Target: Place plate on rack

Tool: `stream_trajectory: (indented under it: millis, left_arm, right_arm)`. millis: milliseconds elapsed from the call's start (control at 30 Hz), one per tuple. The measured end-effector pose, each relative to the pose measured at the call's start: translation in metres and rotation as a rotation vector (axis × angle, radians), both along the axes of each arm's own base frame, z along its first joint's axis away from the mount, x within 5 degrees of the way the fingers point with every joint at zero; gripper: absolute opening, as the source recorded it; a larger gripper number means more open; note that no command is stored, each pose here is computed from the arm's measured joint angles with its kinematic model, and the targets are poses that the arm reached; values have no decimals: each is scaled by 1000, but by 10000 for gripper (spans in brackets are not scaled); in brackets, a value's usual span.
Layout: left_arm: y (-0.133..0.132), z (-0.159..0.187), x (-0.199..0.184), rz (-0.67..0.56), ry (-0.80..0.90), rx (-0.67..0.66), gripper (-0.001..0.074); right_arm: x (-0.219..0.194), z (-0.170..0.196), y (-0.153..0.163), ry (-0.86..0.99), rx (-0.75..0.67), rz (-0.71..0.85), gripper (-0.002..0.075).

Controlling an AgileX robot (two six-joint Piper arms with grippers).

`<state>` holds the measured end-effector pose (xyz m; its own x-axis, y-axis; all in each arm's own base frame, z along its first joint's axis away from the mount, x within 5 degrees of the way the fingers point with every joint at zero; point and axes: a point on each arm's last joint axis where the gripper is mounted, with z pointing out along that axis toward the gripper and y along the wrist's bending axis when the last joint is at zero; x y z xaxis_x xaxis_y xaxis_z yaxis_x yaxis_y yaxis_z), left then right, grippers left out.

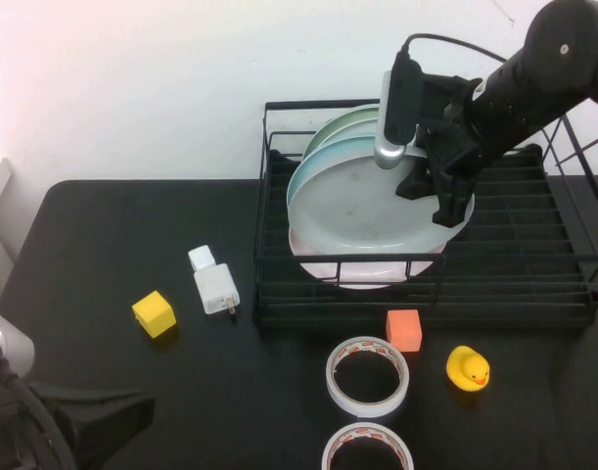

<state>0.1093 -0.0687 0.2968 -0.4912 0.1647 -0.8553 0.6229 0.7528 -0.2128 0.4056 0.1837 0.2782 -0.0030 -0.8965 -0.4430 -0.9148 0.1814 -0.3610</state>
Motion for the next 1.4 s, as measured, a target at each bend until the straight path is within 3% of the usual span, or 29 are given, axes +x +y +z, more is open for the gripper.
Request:
stream_trajectory:
  millis: [333, 400, 567, 767, 900, 1167, 1400]
  left_arm:
    - [1, -1, 0, -1, -4, 21, 0]
    - [1, -1, 0, -2, -5, 28, 0]
    - [1, -2, 0, -2, -6, 32, 0]
    - [2, -13, -1, -2, 29, 45, 0]
    - [4, -24, -3, 10, 74, 64, 0]
    - [7, -26, -6, 59, 101, 66, 0]
    - [18, -12, -32, 132, -16, 42, 0]
  right_arm:
    - [5, -15, 4, 33, 17, -8, 151]
    - [7, -16, 4, 31, 25, -20, 185]
    - [11, -17, 6, 30, 67, -86, 379]
    - [16, 2, 7, 4, 129, -153, 428]
    - [15, 32, 3, -45, 195, -258, 358]
    - [-24, 115, -18, -130, 345, -416, 61]
    - [-78, 166, -33, -115, 467, -427, 2]
